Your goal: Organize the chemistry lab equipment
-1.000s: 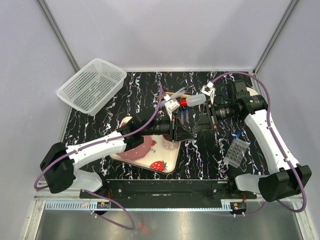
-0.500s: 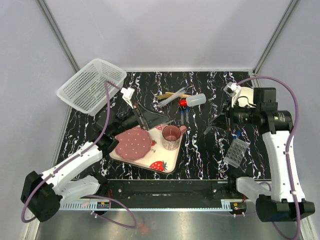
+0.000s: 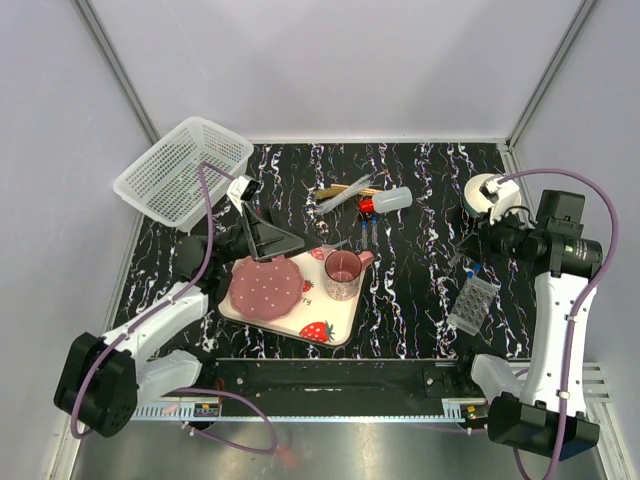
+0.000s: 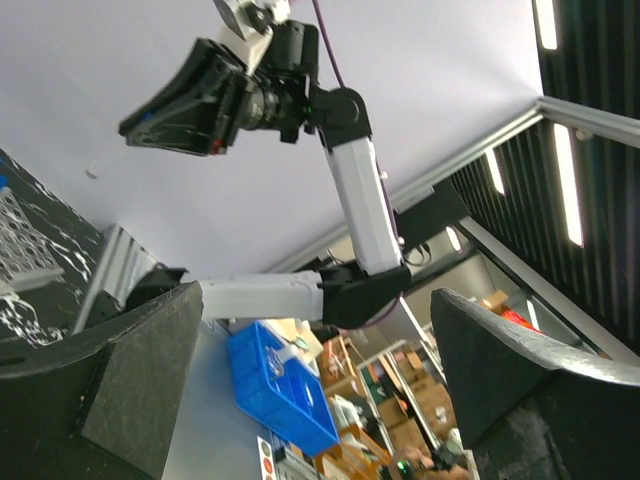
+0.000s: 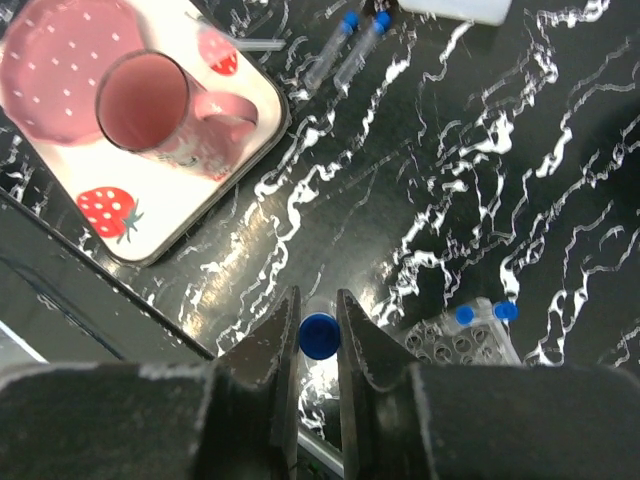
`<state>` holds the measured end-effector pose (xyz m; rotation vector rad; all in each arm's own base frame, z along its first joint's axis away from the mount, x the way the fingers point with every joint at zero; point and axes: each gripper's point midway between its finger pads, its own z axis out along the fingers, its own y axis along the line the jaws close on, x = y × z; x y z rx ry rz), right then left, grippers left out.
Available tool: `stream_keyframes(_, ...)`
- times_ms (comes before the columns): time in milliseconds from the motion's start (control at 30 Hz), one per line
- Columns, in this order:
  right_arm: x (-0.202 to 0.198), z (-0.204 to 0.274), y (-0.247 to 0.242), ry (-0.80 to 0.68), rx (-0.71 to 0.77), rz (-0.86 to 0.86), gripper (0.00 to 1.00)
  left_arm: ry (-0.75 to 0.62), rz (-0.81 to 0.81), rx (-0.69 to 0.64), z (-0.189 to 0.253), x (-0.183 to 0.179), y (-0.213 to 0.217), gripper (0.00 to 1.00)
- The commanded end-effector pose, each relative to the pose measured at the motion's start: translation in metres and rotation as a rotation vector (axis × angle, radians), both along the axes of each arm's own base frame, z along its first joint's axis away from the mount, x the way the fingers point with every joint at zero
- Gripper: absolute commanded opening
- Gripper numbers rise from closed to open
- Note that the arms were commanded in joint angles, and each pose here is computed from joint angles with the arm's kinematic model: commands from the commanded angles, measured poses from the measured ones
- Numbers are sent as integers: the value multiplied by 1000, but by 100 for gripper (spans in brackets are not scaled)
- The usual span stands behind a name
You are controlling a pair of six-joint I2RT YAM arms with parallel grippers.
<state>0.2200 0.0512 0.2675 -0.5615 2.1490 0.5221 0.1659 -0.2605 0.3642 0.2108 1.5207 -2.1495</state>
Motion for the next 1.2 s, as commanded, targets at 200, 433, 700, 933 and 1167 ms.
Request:
stream_keyframes(200, -10, -30, -31, 11, -134, -70, 13, -316, -225, -1, 2, -60, 20, 99)
stream_keyframes(433, -7, -46, -40, 19, -144, -94, 13, -452, -279, 58, -2, -78, 25, 99)
stream_keyframes(700, -5, -59, -48, 13, -165, -104, 14, -453, -219, 146, -22, -58, 31, 99)
stream_keyframes(933, -2, -64, -57, 16, -182, -128, 14, -465, 95, 354, -58, 15, 58, 99)
stream_keyframes(1167, 5, -76, -76, 31, -147, -192, 14, -376, 507, 838, -79, 62, 108, 99)
